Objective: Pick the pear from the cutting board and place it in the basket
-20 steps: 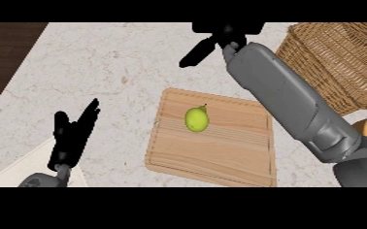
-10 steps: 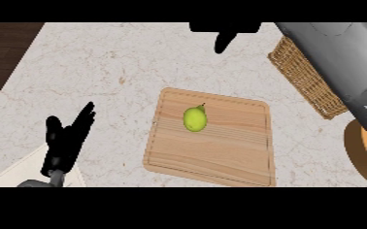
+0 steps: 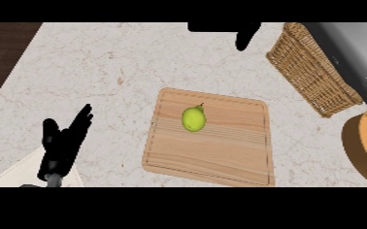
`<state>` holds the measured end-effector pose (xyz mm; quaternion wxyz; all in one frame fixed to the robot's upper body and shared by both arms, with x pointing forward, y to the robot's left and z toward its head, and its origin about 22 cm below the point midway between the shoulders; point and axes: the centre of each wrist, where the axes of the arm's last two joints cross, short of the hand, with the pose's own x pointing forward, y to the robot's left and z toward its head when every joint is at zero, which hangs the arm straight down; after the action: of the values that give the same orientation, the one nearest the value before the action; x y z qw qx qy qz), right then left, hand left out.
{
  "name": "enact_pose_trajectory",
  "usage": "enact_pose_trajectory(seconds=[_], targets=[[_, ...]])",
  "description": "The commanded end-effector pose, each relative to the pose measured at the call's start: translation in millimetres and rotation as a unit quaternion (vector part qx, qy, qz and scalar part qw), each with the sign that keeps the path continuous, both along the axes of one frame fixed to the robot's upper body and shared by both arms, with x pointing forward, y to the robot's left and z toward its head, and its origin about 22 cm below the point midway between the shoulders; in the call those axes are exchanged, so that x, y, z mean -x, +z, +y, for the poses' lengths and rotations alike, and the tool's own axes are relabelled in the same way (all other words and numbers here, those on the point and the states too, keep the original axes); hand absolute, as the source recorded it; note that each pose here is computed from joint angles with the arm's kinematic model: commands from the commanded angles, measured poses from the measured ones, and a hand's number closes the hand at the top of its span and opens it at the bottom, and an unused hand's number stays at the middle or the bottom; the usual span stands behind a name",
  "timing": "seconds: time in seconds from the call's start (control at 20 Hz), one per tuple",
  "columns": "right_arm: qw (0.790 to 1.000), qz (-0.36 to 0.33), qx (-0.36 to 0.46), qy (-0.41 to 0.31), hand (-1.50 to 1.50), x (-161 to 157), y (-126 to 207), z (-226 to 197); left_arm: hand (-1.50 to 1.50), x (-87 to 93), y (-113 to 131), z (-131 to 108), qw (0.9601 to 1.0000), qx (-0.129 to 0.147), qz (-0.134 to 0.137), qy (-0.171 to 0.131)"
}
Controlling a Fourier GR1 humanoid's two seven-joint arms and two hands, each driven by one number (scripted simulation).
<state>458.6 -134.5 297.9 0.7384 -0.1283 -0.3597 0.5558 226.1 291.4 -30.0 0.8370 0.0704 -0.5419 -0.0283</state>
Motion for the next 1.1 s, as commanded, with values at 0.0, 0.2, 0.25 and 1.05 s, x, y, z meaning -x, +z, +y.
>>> enact_pose_trajectory(seconds=[0.0, 0.2, 0.25, 1.05], targets=[[0.999, 0.036, 0.028, 0.01, -1.5, -1.1, -1.5, 7.5, 0.0, 31.2, -23.3, 9.7, 0.9973, 0.001, 0.071, 0.017], [0.999, 0.032, 0.019, 0.001, -1.5, -3.0, -24.9, 19.6, 0.0, 24.1, -33.2, -2.9, 0.9983, 0.012, 0.057, 0.008], [1.0, 0.026, 0.002, -0.013, -1.5, 2.3, -32.9, 37.3, 0.0, 32.4, -17.7, 16.7, 0.9981, 0.002, 0.061, 0.01], [0.998, 0.05, 0.023, 0.004, -1.5, 28.5, -148.5, 64.9, 0.0, 28.2, -37.7, 5.9, 0.9974, 0.006, 0.069, 0.02]])
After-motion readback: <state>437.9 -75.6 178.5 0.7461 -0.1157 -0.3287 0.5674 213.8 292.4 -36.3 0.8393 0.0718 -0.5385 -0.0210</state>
